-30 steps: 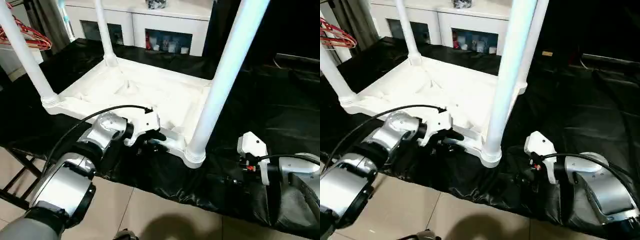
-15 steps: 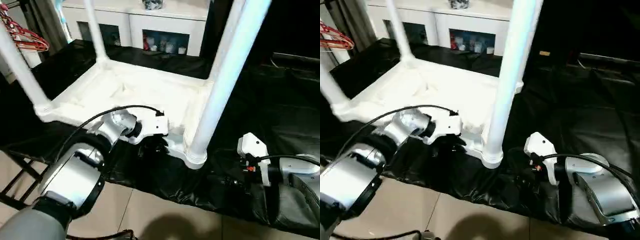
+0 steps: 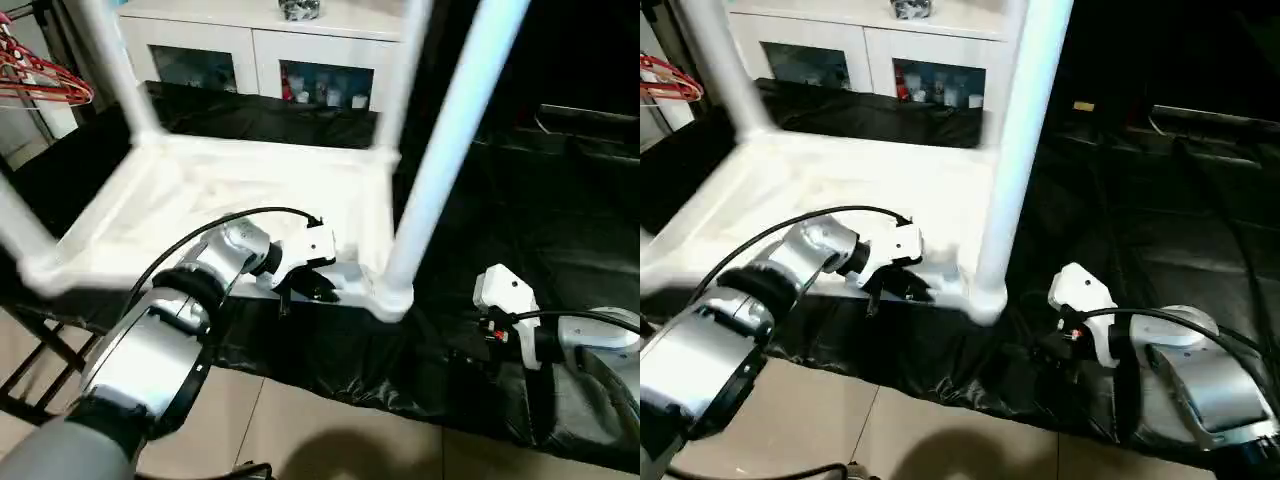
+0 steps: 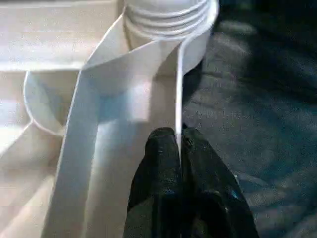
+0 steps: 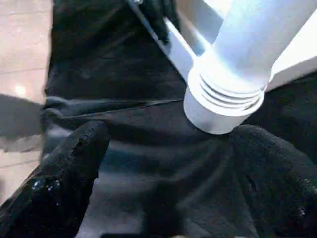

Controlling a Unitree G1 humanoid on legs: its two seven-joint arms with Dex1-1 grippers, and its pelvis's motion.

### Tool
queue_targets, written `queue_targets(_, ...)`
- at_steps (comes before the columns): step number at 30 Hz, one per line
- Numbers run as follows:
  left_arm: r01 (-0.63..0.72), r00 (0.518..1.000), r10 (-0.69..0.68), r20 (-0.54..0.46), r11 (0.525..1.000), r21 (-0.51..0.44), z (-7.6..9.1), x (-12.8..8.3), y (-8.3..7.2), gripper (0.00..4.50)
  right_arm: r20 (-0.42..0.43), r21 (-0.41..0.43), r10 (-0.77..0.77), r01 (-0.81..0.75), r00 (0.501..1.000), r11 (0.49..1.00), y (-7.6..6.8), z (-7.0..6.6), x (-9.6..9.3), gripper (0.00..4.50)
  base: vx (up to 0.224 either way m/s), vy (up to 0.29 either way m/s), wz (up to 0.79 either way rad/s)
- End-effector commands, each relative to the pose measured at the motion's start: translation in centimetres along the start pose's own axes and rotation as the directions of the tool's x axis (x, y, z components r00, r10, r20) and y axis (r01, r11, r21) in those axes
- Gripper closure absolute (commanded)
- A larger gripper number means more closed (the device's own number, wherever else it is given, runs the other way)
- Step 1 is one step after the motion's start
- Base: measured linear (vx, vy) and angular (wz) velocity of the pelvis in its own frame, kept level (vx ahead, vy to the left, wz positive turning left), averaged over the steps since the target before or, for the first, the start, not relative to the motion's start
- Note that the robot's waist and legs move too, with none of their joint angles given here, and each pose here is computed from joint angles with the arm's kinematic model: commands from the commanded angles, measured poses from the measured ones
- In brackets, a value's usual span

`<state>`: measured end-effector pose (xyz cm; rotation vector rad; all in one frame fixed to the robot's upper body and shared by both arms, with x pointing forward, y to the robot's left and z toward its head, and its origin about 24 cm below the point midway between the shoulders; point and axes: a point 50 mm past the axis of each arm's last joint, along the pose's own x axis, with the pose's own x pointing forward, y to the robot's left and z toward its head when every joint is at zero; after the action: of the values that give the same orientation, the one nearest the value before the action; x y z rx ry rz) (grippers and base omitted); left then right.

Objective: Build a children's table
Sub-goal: Rotate table base, then rotate leg to tighten

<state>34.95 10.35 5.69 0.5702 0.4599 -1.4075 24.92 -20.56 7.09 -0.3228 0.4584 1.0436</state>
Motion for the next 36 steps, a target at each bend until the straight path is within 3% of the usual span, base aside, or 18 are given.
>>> queue_targets(1,0.014,1.000,-0.014,0.009,1.000,-0.010,-1.4,0.1,-0.9,4.50,0.005,-0.018,-0.027,0.027,1.000,0.999,-0.4,0.2,0.1,0.00,0.000,0.000,0.00)
queue_targets(4,0.039,0.997,-0.039,0.068,0.999,0.000,-1.3,0.6,-1.7,4.50,0.007,-0.013,-0.037,0.037,0.999,0.999,-0.3,0.0,0.5,0.00,0.000,0.000,0.00)
queue_targets(9,0.035,0.996,-0.034,0.081,0.999,-0.013,-1.5,0.8,-2.1,4.50,0.008,-0.011,-0.038,0.038,0.999,0.999,-0.3,-0.1,0.8,0.00,0.000,0.000,0.00)
queue_targets(12,0.022,0.995,-0.018,0.095,0.999,-0.044,-1.7,0.8,-2.1,3.93,0.010,-0.014,-0.041,0.041,0.999,0.999,-0.3,-0.1,0.9,0.00,0.000,0.000,0.00)
queue_targets(15,-0.004,0.995,0.010,0.098,0.998,-0.060,-2.0,0.3,-2.0,3.71,0.016,-0.020,-0.041,0.042,0.999,0.999,-0.2,0.0,1.1,0.00,0.000,0.000,0.00)
queue_targets(22,-0.012,0.997,0.019,0.070,0.995,-0.095,-2.9,-0.4,-1.9,3.71,0.026,-0.025,-0.042,0.043,0.999,0.999,-0.2,0.2,1.0,0.00,0.000,0.000,0.00)
queue_targets(29,-0.013,0.998,0.020,0.061,0.992,-0.125,-3.2,-0.8,-1.7,4.19,0.031,-0.028,-0.051,0.051,0.998,0.998,-0.2,0.2,0.9,0.00,0.000,0.000,0.00)
queue_targets(30,-0.012,0.998,0.020,0.059,0.992,-0.124,-3.2,-0.8,-1.7,4.43,0.032,-0.029,-0.051,0.052,0.998,0.998,-0.2,0.2,0.9,0.00,0.000,0.000,0.00)
queue_targets(36,0.024,1.000,-0.022,0.019,0.994,-0.105,-3.5,-0.8,-2.1,4.48,0.064,-0.045,-0.116,0.118,0.991,0.992,-1.0,0.7,1.1,0.00,0.000,0.000,0.00)
